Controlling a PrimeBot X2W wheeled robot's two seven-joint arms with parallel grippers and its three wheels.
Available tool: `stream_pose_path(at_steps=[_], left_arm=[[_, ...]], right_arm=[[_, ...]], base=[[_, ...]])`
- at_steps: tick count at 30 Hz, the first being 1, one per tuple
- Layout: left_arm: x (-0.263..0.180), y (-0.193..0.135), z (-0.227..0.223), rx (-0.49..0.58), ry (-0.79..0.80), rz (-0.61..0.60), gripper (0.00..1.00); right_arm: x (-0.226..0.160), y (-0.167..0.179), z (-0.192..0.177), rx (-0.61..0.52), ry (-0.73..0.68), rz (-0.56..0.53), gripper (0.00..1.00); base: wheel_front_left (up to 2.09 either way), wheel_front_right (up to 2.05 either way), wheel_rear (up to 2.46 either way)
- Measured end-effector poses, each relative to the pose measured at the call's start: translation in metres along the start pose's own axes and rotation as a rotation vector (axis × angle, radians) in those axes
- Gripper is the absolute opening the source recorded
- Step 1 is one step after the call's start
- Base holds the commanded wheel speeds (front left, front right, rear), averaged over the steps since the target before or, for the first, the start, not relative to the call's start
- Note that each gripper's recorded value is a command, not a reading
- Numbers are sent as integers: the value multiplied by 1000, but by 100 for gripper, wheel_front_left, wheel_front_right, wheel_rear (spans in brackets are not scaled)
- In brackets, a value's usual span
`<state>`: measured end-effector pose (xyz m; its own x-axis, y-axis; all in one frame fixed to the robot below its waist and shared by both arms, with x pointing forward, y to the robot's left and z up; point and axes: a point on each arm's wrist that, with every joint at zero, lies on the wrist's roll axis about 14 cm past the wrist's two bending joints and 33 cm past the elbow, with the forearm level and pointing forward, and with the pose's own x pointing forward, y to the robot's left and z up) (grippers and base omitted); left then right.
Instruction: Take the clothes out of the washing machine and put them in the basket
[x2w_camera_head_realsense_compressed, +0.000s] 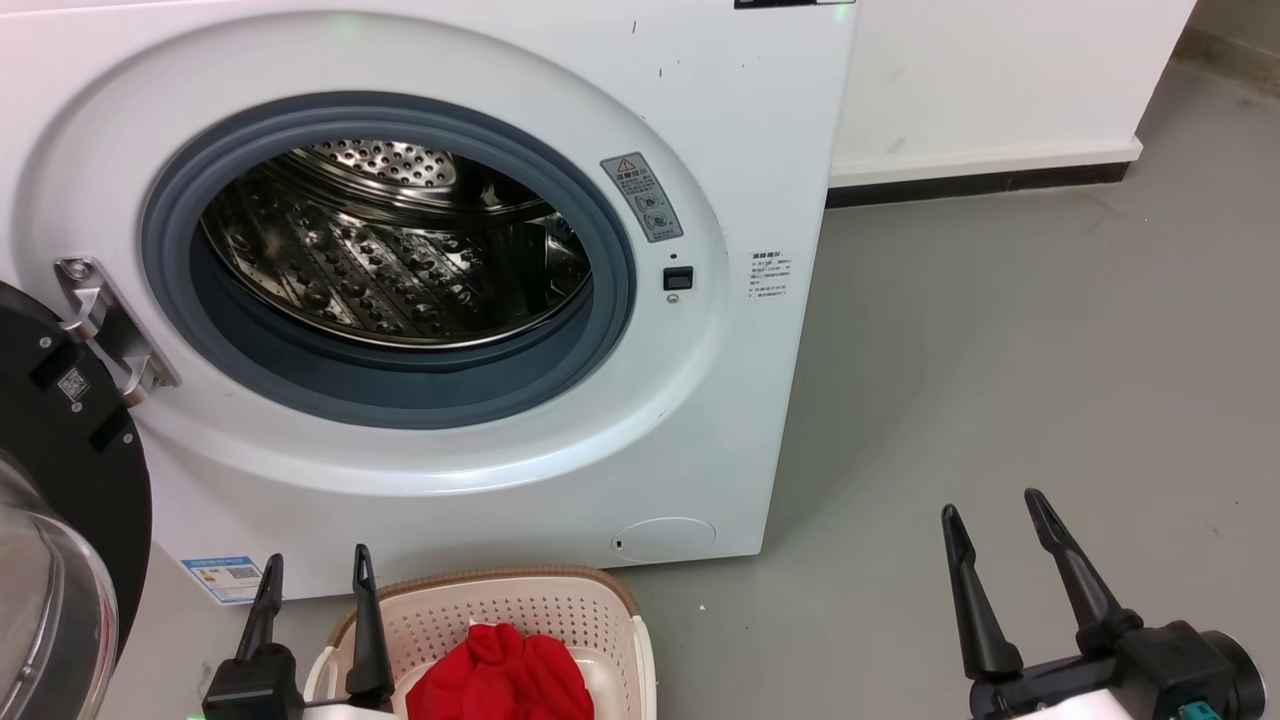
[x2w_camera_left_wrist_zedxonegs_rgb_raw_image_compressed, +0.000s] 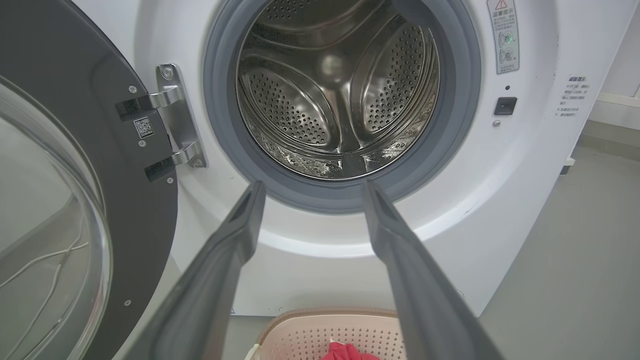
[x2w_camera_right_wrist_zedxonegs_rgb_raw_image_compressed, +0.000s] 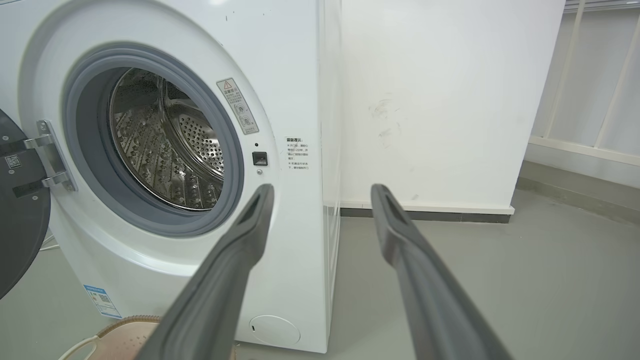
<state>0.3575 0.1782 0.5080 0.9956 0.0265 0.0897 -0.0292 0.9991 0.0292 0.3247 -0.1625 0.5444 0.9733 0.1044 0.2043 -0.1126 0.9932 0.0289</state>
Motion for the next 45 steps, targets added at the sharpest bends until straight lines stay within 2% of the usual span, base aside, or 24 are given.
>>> stream_pose_path(at_steps=[21, 22, 28, 45], left_arm=[[-7, 2, 6, -5, -16, 19, 100], [-8, 2, 4, -4, -9, 18, 0], [-15, 3, -19, -18, 75, 25, 0], [-9, 10, -32, -360, 159, 87, 0]], right_arm=[[-8, -7, 2, 11, -4, -29, 100], [-9, -7, 0, 13, 2, -29, 0], [-16, -7, -19, 37, 67, -37, 0], [-9, -23, -31, 362, 94, -123, 0]], base=[[0, 0, 0], [0, 0, 0], [0, 0, 0], [0, 0, 0]])
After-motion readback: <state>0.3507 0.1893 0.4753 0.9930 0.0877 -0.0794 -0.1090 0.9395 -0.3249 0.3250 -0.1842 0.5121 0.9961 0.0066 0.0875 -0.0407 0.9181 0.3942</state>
